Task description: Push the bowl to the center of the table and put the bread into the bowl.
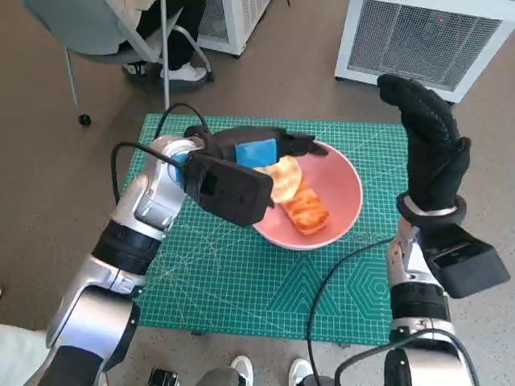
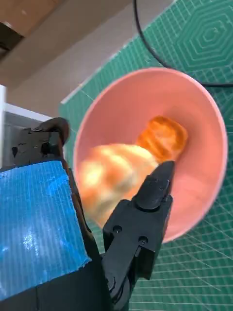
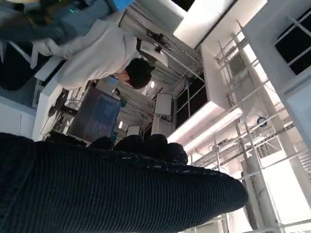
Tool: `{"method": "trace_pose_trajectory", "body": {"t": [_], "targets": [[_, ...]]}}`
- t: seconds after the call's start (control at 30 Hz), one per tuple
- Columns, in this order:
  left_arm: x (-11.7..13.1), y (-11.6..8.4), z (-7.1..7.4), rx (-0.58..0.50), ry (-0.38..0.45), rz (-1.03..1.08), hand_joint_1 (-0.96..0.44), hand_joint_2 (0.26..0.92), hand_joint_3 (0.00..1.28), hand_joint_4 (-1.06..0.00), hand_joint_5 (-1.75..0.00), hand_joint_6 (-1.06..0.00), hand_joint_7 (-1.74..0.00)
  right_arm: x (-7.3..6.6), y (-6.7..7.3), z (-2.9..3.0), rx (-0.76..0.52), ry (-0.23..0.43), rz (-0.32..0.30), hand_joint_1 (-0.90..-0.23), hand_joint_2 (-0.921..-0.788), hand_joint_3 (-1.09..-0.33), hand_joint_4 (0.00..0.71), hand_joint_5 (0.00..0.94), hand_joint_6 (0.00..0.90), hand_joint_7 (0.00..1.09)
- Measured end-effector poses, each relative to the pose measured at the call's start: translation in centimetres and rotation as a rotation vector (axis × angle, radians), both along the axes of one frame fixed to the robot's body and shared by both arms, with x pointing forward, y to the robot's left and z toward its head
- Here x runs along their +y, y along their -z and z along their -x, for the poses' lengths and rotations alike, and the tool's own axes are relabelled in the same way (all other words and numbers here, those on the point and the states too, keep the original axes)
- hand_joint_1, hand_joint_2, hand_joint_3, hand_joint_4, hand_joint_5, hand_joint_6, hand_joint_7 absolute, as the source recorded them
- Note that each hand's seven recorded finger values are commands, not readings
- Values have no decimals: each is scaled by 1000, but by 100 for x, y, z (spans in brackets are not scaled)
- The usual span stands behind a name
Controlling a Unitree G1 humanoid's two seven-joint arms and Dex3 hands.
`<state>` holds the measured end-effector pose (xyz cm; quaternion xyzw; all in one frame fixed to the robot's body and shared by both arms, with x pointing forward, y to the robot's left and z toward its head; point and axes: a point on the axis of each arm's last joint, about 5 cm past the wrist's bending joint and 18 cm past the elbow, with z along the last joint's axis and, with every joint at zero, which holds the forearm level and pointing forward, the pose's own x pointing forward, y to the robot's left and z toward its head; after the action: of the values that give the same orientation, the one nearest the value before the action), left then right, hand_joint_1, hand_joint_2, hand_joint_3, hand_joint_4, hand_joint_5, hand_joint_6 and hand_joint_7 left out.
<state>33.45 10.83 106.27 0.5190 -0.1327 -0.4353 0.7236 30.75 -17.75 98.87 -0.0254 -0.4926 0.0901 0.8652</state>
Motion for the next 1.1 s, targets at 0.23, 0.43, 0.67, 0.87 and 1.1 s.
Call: {"method": "trace_pose_trajectory", "body": {"t": [0.23, 0.43, 0.67, 0.87, 1.1], "targets": [[57, 16, 21, -32, 1, 92, -391, 915, 37, -82, -22, -96, -314, -8, -13, -4, 1, -8, -16, -592, -921, -756, 369, 0, 197, 342], [151, -43, 48, -153, 0, 339, -377, 920, 160, -285, -26, -283, -291, -5, -51, -21, -5, -22, -21, -592, -921, -749, 365, 0, 200, 336], [203, -17, 91, -275, -31, 694, -386, 921, 192, -410, -37, -384, -285, 10, -113, -40, -9, -42, -41, -595, -921, -721, 374, 5, 220, 332], [232, 115, 149, -294, -58, 929, -437, 921, 291, -381, -9, -327, -235, 40, -182, -40, -24, -61, -49, -590, -921, -720, 384, 8, 238, 334], [205, 203, 269, -246, -19, 1196, -404, 921, 392, -305, -3, -115, -499, 58, -243, -31, -46, -65, -46, -586, -921, -732, 385, 6, 243, 331]]}}
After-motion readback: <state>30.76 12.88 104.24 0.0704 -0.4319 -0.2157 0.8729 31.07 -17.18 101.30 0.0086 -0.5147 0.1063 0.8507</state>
